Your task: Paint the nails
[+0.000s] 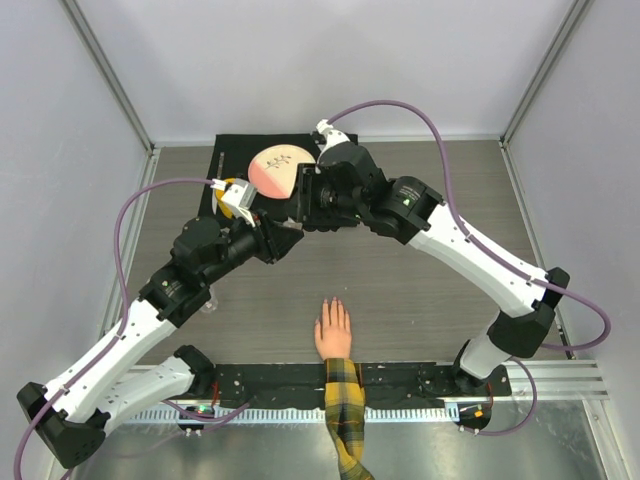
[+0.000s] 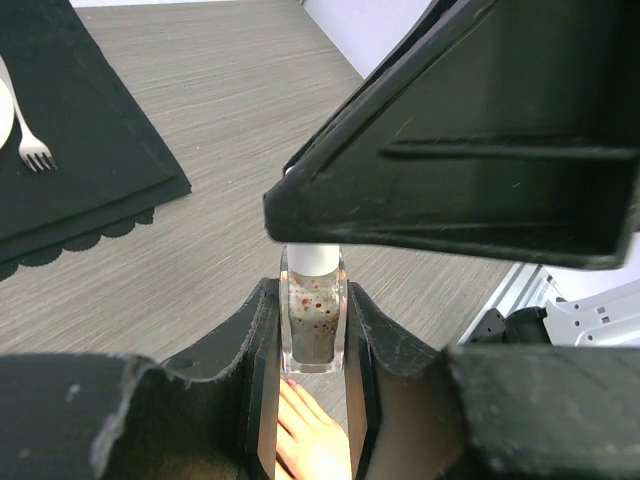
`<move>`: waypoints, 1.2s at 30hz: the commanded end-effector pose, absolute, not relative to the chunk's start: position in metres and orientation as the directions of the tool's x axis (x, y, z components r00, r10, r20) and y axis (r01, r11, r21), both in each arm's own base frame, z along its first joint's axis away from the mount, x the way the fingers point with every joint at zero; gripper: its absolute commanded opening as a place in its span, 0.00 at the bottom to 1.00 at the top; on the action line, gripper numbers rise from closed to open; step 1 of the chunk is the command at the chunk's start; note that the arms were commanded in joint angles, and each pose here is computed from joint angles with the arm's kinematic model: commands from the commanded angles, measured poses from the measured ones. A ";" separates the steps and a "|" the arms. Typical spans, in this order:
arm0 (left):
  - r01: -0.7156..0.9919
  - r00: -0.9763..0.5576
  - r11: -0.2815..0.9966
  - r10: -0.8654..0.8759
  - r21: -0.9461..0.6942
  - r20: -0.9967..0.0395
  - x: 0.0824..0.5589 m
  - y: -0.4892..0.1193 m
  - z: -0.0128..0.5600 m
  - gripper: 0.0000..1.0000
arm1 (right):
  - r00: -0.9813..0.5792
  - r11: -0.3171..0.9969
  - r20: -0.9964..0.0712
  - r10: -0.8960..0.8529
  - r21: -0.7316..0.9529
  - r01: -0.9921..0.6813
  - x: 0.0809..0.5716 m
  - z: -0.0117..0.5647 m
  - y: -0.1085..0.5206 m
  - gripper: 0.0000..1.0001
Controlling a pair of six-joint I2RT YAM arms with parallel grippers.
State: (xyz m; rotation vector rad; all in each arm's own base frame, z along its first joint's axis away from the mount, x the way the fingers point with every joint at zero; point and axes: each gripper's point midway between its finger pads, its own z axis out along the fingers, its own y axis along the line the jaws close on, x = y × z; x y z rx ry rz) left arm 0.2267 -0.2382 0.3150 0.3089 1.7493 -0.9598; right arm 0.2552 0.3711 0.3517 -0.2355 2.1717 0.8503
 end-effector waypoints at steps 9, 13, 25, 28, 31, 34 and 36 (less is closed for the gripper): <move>0.673 -0.339 0.577 -0.317 -0.464 -0.886 0.221 -0.242 0.362 0.00 | -0.653 0.692 -0.754 0.070 0.508 -0.512 0.242 0.366 0.378 0.10; 0.880 -0.309 0.264 -0.309 -0.394 -0.899 0.166 -0.267 0.401 0.00 | -0.570 0.519 -0.820 -0.060 0.462 -0.719 0.211 0.374 0.382 0.01; 0.924 -0.381 -0.128 -0.379 -0.360 -0.843 0.099 -0.265 0.443 0.00 | -0.580 -0.045 -0.799 -0.159 0.593 -0.804 0.108 0.391 0.370 0.01; 0.935 -0.351 -0.075 -0.348 -0.348 -0.869 0.104 -0.266 0.439 0.00 | -0.590 -0.006 -0.799 -0.116 0.595 -0.804 0.115 0.399 0.370 0.01; 0.939 -0.323 0.018 -0.297 -0.344 -0.898 0.115 -0.267 0.426 0.00 | -0.607 0.115 -0.794 -0.045 0.599 -0.792 0.134 0.403 0.366 0.08; 0.921 -0.269 0.217 -0.253 -0.325 -0.929 0.143 -0.260 0.410 0.00 | -0.595 0.353 -0.802 0.053 0.573 -0.740 0.171 0.409 0.351 0.37; 0.880 -0.248 0.347 -0.245 -0.323 -0.937 0.162 -0.251 0.404 0.00 | -0.605 0.473 -0.793 0.071 0.561 -0.680 0.185 0.401 0.338 0.45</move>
